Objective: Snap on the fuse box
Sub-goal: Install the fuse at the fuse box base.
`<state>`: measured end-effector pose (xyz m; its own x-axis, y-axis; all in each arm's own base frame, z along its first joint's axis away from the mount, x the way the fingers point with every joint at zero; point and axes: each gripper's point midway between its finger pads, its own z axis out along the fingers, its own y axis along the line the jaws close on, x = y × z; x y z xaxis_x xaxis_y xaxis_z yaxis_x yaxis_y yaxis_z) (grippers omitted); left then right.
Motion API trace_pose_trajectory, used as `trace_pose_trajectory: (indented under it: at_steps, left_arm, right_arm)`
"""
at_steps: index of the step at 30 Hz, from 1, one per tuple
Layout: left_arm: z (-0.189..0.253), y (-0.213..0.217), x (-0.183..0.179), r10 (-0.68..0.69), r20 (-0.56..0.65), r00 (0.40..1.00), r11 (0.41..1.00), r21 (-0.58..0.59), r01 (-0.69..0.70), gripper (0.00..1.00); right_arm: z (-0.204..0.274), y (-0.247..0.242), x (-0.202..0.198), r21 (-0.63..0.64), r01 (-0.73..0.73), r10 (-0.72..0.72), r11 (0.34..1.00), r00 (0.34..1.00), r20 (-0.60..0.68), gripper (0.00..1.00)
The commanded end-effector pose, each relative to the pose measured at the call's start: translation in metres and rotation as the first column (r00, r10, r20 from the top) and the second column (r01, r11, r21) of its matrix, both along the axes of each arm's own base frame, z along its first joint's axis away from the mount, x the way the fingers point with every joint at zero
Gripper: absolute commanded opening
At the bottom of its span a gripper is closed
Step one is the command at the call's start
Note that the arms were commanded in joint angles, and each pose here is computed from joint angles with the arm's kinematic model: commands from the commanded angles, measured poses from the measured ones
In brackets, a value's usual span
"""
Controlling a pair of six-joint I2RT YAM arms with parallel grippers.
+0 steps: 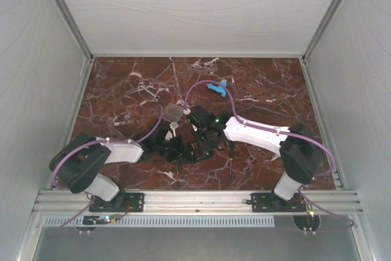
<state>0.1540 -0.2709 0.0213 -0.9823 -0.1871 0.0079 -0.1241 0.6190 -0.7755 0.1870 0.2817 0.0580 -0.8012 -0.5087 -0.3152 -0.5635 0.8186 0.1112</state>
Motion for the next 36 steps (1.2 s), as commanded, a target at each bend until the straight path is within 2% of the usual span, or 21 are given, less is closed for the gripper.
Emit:
trace_pose_trajectory:
  at_steps: [1,11,22,26,29,36]
  left_arm:
    - [0.007,-0.006,0.015,0.029,0.052,0.998,1.000,-0.010,-0.028,0.28]
    - [0.007,-0.007,0.016,0.027,0.052,0.998,1.000,-0.011,-0.026,0.28]
    - [0.008,-0.008,0.016,0.021,0.052,0.998,1.000,-0.013,-0.020,0.28]
    - [0.008,-0.008,0.016,0.021,0.051,0.998,1.000,-0.014,-0.020,0.28]
    - [0.008,-0.008,0.017,0.022,0.055,0.998,1.000,-0.015,-0.021,0.28]
    - [0.008,-0.008,0.016,0.020,0.053,0.998,1.000,-0.014,-0.020,0.28]
  right_arm:
    - [0.030,0.008,0.013,0.074,-0.001,-0.006,0.997,0.995,0.100,0.09]
    - [0.003,0.016,0.022,0.032,0.022,-0.024,0.999,0.997,0.078,0.10]
    - [0.005,0.015,0.029,0.027,0.043,-0.046,0.999,0.994,0.103,0.09]
    - [0.000,0.014,0.029,0.014,0.045,-0.046,0.999,0.995,0.092,0.06]
    - [-0.007,0.013,0.026,-0.002,0.039,-0.038,0.999,0.997,0.066,0.00]
    - [-0.030,0.001,0.012,-0.094,0.013,-0.015,0.996,1.000,-0.020,0.00]
